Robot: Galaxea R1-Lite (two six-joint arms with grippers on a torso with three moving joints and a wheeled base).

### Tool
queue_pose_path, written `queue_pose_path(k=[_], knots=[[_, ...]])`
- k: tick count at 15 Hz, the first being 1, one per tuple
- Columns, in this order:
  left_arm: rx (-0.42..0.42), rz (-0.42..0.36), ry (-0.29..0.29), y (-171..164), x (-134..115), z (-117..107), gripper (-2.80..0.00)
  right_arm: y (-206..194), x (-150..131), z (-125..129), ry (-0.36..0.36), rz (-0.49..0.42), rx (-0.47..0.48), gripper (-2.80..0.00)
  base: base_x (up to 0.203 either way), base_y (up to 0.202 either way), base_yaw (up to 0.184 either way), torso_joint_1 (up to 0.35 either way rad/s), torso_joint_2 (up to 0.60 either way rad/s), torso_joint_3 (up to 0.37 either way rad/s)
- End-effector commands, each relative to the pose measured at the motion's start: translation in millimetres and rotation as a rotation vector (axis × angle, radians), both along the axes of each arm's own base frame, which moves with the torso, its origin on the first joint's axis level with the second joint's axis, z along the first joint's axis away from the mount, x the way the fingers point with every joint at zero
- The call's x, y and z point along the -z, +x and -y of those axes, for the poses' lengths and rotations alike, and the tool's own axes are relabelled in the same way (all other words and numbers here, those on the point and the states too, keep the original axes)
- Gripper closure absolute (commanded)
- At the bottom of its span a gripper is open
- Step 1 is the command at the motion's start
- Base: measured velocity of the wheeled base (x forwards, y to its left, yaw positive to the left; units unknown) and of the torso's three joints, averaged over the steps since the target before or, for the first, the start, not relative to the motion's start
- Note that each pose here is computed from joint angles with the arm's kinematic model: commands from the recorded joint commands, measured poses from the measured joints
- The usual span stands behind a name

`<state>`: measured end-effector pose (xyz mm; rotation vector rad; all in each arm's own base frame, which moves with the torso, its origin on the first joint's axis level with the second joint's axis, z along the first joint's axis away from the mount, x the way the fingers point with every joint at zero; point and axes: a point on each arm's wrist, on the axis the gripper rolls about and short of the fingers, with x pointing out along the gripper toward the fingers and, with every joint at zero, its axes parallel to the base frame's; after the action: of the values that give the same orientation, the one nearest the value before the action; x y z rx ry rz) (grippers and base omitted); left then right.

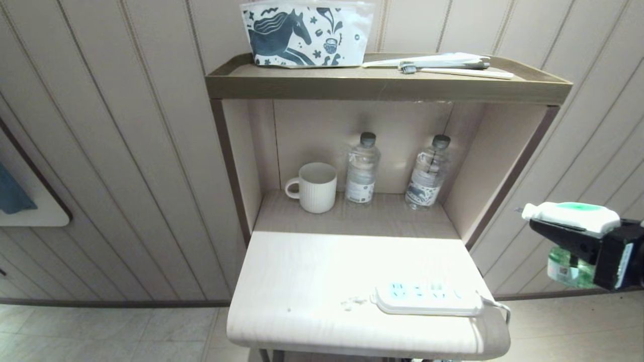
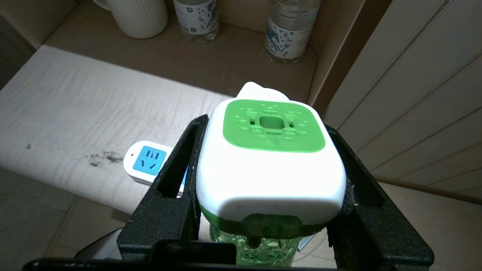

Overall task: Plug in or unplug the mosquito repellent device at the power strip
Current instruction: Place the mosquito repellent liquid on the table

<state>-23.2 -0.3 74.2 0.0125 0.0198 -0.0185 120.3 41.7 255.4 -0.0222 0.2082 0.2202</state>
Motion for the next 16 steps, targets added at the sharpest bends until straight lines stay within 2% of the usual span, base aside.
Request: queue_pose_path(k=[1, 9, 14, 16], knots=[[0.0, -0.002, 0.0, 0, 0, 0, 0.0, -1, 0, 0, 0.001, 0.004, -0.002, 0.0, 0.0, 0.0, 0.0, -0.232, 0.52, 0.293], [0.002, -0.002, 0.0, 0, 0, 0, 0.0, -5, -2, 1, 0.007, 0.016, -0.008, 0.0, 0.0, 0.0, 0.0, -0.203, 0.49, 0.288], [0.0, -0.002, 0.0, 0, 0, 0, 0.0, -3, 2, 0, 0.011, 0.009, -0.011, 0.0, 0.0, 0.0, 0.0, -0.045, 0.12, 0.069], [0.0, -0.003, 0.0, 0, 0, 0, 0.0, 8, 3, -3, 0.033, 0.042, 0.003, 0.0, 0.0, 0.0, 0.0, 0.0, 0.0, 0.0]])
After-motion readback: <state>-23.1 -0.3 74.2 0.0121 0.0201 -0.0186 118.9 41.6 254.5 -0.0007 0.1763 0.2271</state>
